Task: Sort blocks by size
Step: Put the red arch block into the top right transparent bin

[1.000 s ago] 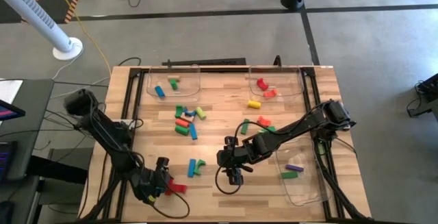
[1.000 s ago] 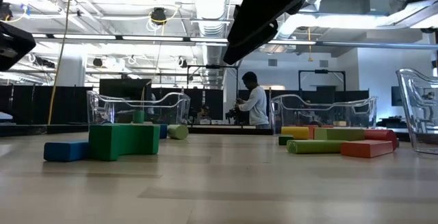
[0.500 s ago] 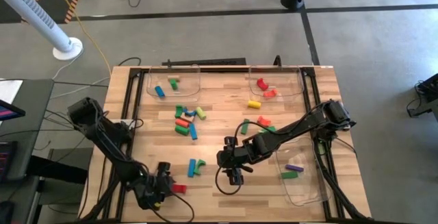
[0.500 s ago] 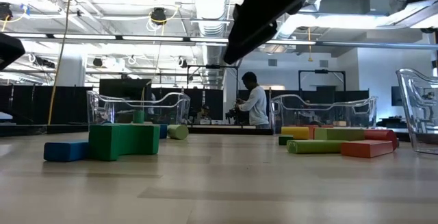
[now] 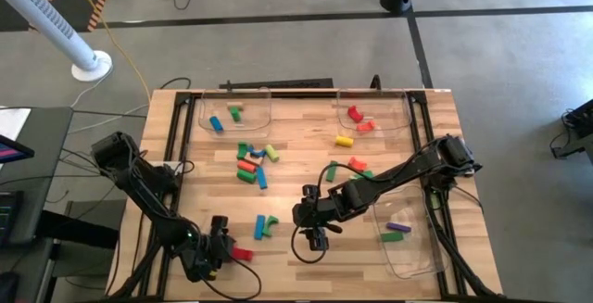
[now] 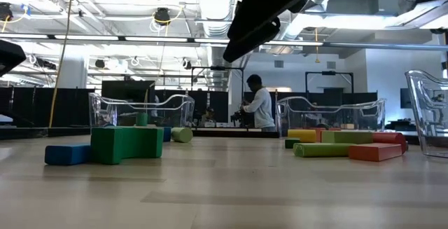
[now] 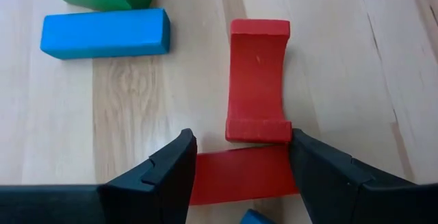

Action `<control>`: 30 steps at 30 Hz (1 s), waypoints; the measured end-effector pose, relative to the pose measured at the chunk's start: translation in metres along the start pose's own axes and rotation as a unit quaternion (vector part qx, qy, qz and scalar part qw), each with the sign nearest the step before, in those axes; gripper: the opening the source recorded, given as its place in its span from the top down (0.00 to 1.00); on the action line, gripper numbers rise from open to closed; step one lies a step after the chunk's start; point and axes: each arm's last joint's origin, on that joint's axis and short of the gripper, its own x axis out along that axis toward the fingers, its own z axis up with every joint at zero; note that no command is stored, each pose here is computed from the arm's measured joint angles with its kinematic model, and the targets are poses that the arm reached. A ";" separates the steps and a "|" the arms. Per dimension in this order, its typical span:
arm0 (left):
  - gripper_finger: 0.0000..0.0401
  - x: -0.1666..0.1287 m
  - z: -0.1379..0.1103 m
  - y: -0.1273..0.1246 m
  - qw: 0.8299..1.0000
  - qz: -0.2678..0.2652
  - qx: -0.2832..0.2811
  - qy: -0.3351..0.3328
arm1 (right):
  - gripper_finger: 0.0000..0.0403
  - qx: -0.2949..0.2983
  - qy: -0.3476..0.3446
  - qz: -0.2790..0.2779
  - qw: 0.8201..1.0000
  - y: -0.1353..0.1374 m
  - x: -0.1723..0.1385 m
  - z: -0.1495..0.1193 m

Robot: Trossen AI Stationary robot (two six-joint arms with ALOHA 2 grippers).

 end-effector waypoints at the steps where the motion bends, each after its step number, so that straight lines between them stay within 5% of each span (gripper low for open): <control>1: 0.45 0.000 0.000 0.000 1.000 0.000 0.000 0.000 | 0.34 0.000 0.000 0.000 1.000 0.000 0.000 0.000; 14: 0.61 0.000 0.002 -0.001 1.000 0.002 0.017 -0.016 | 0.34 0.003 0.000 0.000 1.000 0.000 0.000 0.000; 30: 0.63 0.005 0.009 0.004 0.997 -0.013 0.070 -0.010 | 0.34 0.012 -0.008 0.007 1.000 0.008 -0.001 0.000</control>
